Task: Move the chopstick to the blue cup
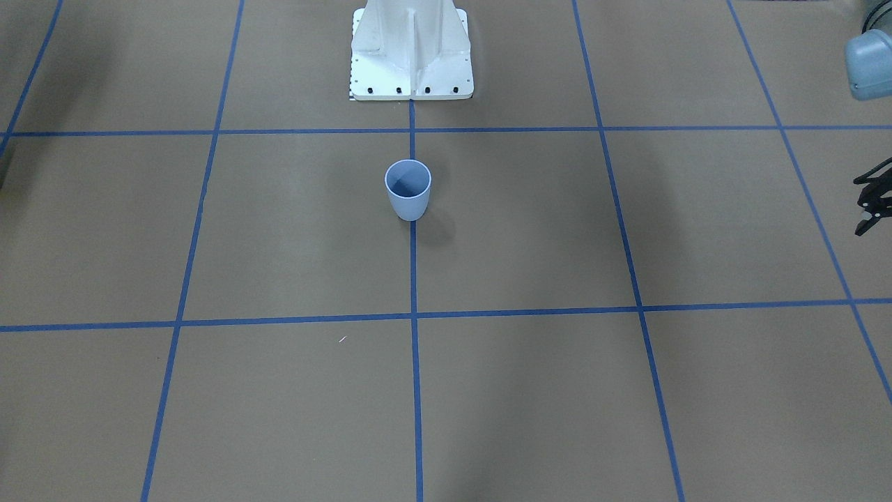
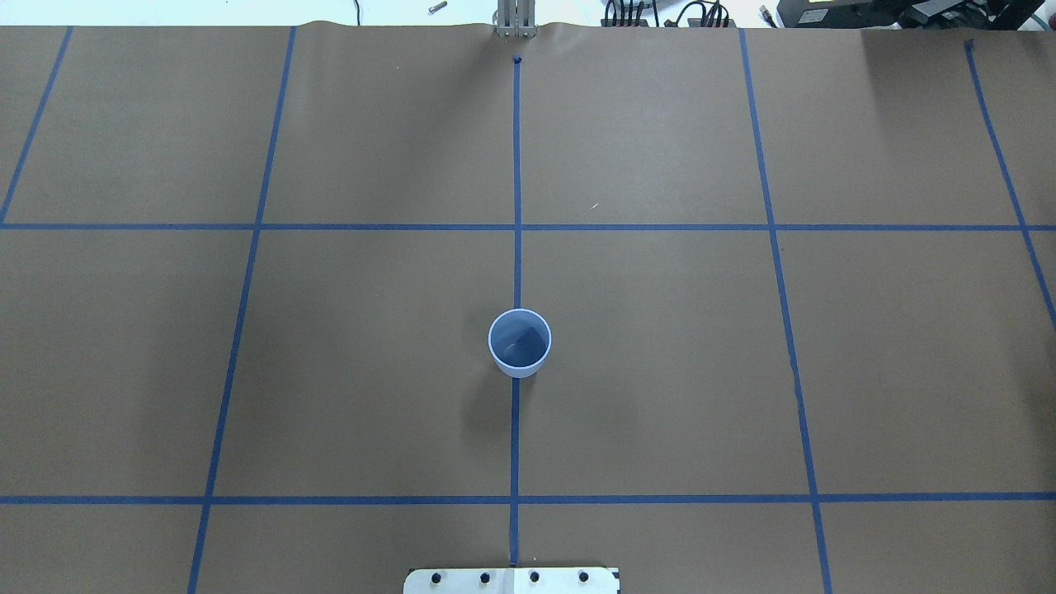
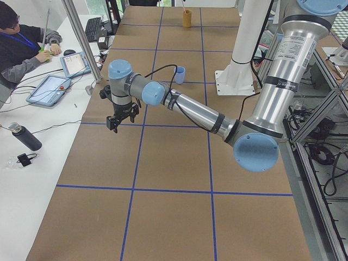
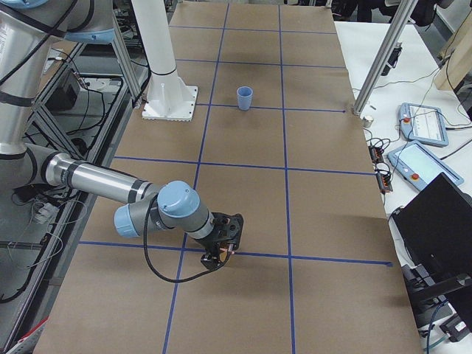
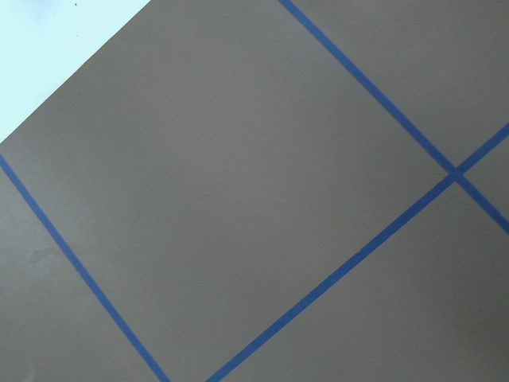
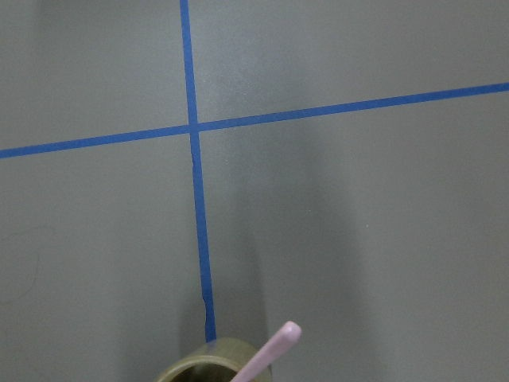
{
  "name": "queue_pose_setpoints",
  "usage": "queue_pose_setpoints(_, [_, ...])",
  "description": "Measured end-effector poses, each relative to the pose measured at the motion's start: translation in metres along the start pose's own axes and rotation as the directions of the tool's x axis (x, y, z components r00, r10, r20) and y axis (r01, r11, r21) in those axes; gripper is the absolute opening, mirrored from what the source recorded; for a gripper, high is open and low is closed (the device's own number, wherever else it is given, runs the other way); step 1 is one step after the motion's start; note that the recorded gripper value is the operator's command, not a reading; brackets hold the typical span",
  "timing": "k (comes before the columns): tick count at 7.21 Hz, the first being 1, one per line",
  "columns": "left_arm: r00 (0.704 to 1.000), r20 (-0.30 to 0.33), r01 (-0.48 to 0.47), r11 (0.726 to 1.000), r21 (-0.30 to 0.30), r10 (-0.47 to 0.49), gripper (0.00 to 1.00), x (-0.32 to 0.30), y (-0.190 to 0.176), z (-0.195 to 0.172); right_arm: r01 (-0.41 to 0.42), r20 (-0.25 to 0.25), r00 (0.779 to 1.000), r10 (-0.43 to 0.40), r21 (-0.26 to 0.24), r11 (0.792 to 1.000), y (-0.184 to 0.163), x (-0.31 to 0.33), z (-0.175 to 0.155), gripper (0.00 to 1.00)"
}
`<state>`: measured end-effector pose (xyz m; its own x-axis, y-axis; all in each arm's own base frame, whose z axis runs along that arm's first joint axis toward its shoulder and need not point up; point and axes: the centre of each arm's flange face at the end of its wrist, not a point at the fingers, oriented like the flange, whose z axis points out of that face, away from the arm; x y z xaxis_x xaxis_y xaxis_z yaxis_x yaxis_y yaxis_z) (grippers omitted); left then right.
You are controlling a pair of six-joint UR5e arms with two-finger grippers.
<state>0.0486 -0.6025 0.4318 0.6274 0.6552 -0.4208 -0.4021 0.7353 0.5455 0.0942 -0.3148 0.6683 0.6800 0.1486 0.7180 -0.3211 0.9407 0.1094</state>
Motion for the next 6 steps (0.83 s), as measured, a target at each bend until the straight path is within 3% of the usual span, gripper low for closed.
queue_pose_setpoints(2, [1.000,0.000,0.000,1.000,-0.001,0.000,0.98,-0.001,0.001,0.000,-0.037,0.013,0.999,0.037,0.002,0.999,-0.010,-0.003,0.002,0.81])
queue_pose_setpoints(3, [1.000,0.000,0.000,1.000,-0.001,0.000,0.98,-0.001,0.002,0.000,-0.042,0.014,0.999,0.042,0.003,0.999,-0.014,-0.004,0.004,0.71])
queue_pose_setpoints(4, [1.000,-0.001,0.000,1.000,-0.002,0.000,0.98,-0.001,0.003,0.001,-0.042,0.016,0.999,0.042,0.001,0.999,-0.017,-0.005,0.006,0.53])
queue_pose_setpoints(5, [1.000,-0.001,0.000,1.000,-0.001,0.000,0.98,-0.001,0.003,0.001,-0.039,0.021,0.999,0.039,-0.001,0.999,-0.021,-0.007,0.007,0.42])
queue_pose_setpoints(6, [1.000,-0.002,-0.001,1.000,-0.001,0.001,0.98,0.000,0.003,0.001,-0.037,0.027,0.999,0.037,-0.005,0.999,-0.023,-0.009,0.009,0.38])
